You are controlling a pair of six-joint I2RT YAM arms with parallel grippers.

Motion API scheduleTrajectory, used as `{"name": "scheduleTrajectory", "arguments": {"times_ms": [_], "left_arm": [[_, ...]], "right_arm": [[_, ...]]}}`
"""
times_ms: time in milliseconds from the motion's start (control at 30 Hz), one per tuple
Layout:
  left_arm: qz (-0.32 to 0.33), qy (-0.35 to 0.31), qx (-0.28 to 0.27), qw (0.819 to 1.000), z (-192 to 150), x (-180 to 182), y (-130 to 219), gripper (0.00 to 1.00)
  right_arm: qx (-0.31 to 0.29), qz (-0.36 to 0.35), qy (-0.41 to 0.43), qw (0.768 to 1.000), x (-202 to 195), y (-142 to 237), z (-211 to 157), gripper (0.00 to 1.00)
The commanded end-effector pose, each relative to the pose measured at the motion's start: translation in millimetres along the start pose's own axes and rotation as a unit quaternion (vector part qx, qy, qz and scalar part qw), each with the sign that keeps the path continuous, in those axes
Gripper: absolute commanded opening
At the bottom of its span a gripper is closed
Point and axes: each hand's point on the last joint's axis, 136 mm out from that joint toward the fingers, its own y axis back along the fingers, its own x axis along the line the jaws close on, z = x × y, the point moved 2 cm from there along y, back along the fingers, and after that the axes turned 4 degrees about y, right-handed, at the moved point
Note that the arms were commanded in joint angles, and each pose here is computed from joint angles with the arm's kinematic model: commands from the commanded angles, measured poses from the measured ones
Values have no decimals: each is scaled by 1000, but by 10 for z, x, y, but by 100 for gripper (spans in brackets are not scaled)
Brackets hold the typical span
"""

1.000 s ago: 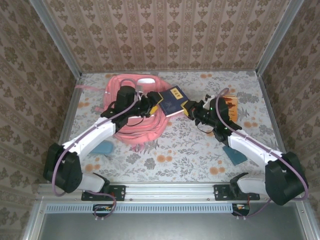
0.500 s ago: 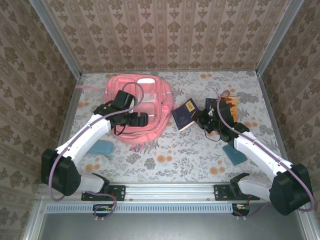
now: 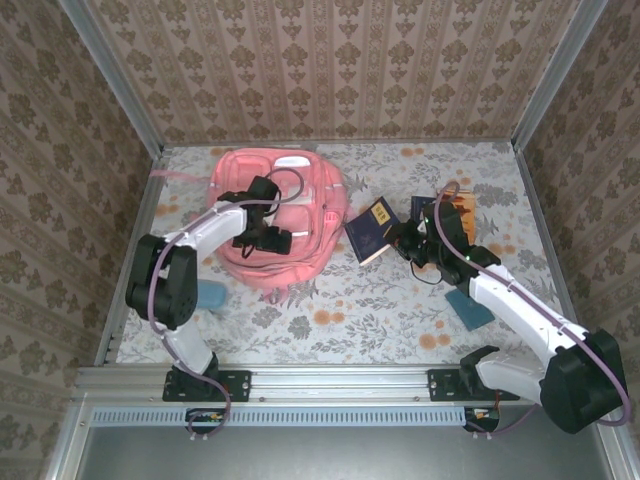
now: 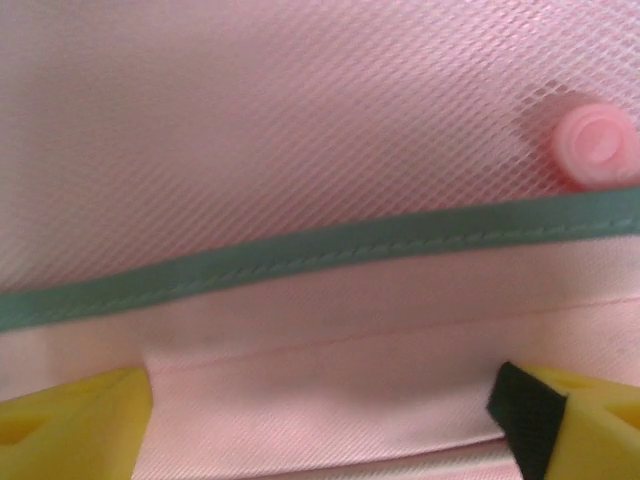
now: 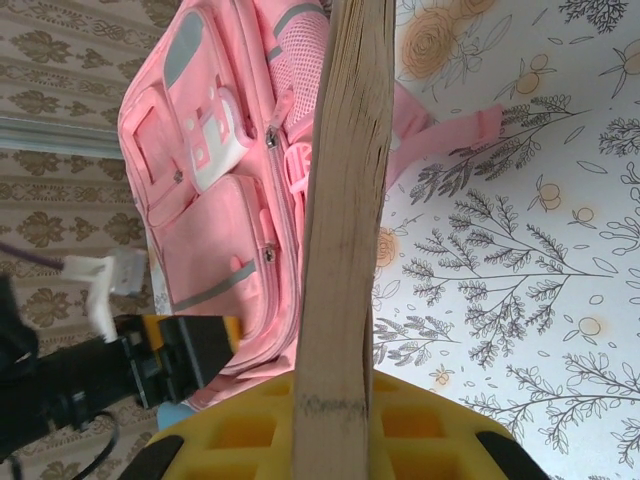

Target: Pack books, pencil case, and school supplies into a backpack

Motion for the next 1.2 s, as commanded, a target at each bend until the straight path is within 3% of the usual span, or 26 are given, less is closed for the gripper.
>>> {"name": "scheduleTrajectory", "arguments": {"times_ms": [0, 100, 233, 400, 567, 700, 800, 967, 1167], "left_arm": [[-129, 17, 12, 991, 71, -483, -145, 90], [-184, -1, 14, 983, 96, -914, -142, 89], [-196, -39, 3, 980, 174, -1280, -51, 88], [-113, -103, -28, 988, 259, -1292, 208, 87], [-64, -197, -54, 977, 241, -1338, 388, 87], [-45, -239, -49, 969, 258, -1387, 308, 80], [-43, -271, -42, 961, 314, -1464, 211, 64], [-59, -329, -17, 942, 336, -1607, 63, 63], [-27, -344, 0, 938, 408, -1588, -131, 60]], "right_arm": [[-16, -1, 11, 1000, -15, 92, 29, 5], [-20, -9, 10, 1000, -58, 114, 28, 6], [-23, -14, 7, 1000, -89, 138, 35, 6], [-31, -27, 2, 999, -160, 217, 55, 6], [-67, -66, 1, 996, -351, 411, 136, 5], [-90, -98, 5, 991, -490, 562, 172, 5], [-99, -109, 10, 989, -533, 633, 186, 6], [-94, -112, 7, 989, -566, 642, 162, 5], [-85, -97, -2, 992, -530, 596, 144, 5]]}}
